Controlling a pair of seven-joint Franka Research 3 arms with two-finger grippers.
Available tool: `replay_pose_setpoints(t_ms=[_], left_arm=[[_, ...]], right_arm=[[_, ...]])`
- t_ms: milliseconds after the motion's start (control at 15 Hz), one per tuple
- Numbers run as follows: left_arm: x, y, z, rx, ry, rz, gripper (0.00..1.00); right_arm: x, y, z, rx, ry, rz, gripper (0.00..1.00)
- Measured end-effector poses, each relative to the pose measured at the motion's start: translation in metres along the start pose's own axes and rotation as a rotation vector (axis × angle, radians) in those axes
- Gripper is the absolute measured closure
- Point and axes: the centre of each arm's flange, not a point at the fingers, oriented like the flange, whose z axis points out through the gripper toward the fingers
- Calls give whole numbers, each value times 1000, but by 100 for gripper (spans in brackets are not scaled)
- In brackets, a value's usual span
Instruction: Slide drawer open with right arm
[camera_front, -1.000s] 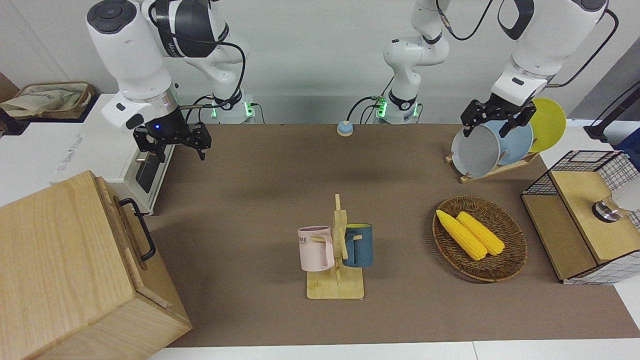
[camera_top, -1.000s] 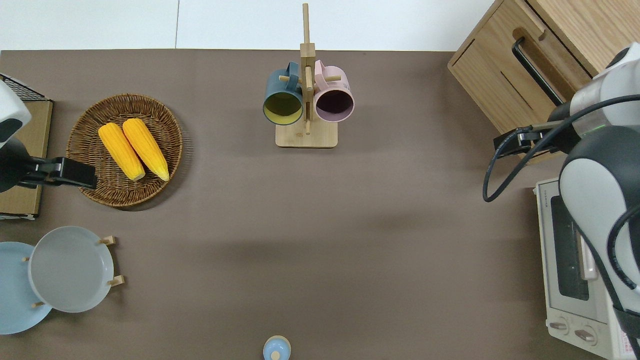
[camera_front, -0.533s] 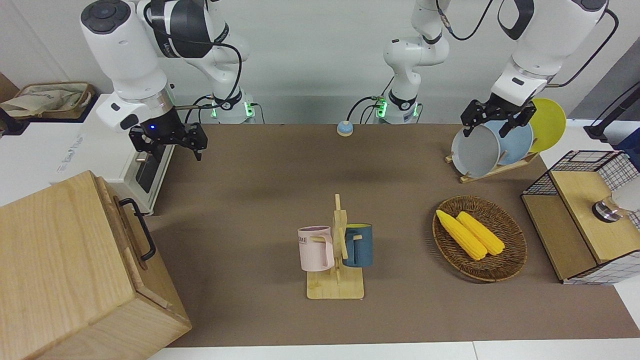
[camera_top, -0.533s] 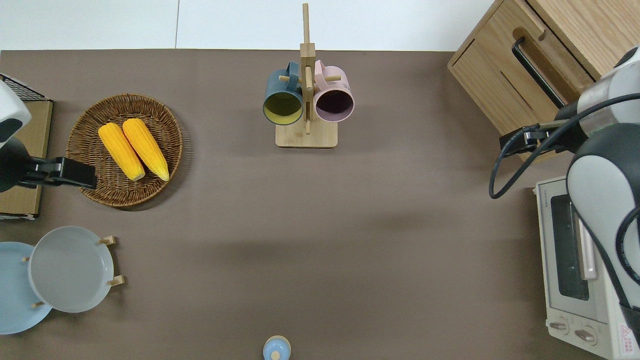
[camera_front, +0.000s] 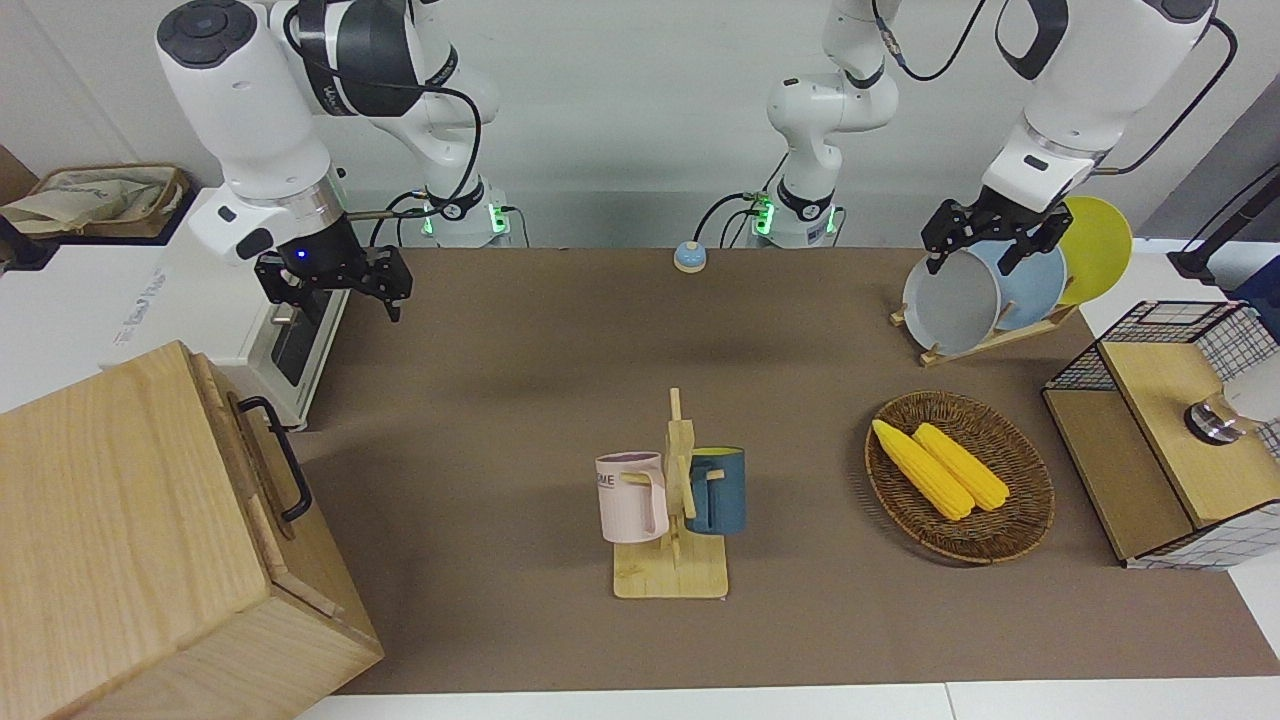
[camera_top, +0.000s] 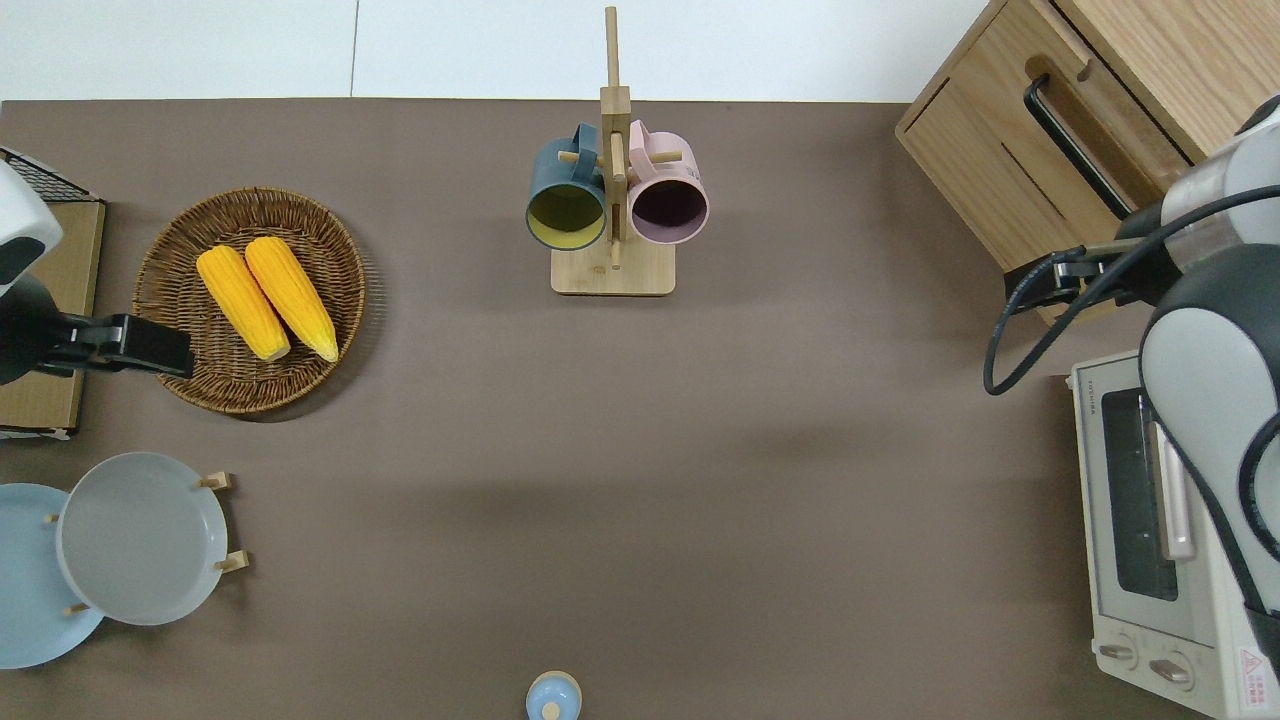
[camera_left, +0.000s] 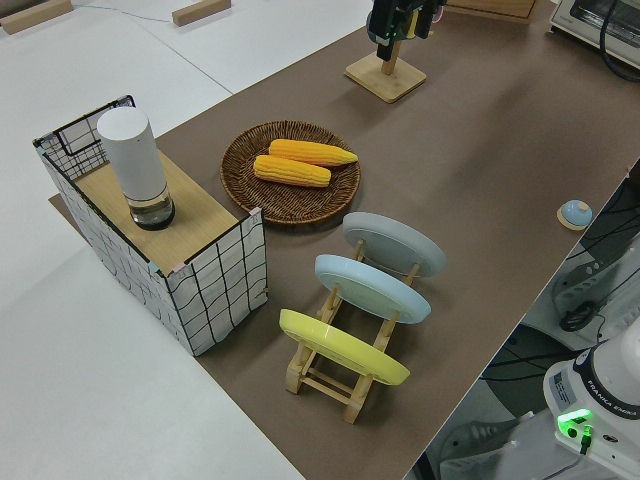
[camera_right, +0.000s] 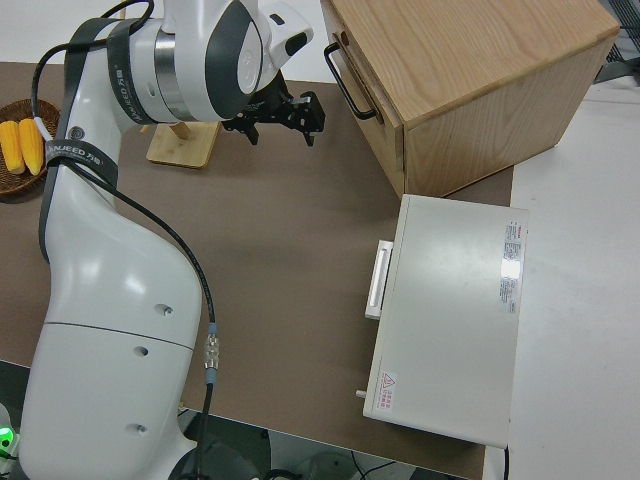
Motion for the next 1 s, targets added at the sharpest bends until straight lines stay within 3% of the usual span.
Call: replay_pose_setpoints(t_ms=[667, 867, 1000], left_arm=[[0, 0, 0, 0, 0, 0, 0], [0, 0, 0, 0, 0, 0, 0], [0, 0, 0, 0, 0, 0, 0]], right_arm=[[0, 0, 0, -5, 0, -1, 1], [0, -8, -1, -86, 4, -31, 1], [-1, -30, -3, -166, 12, -84, 2]])
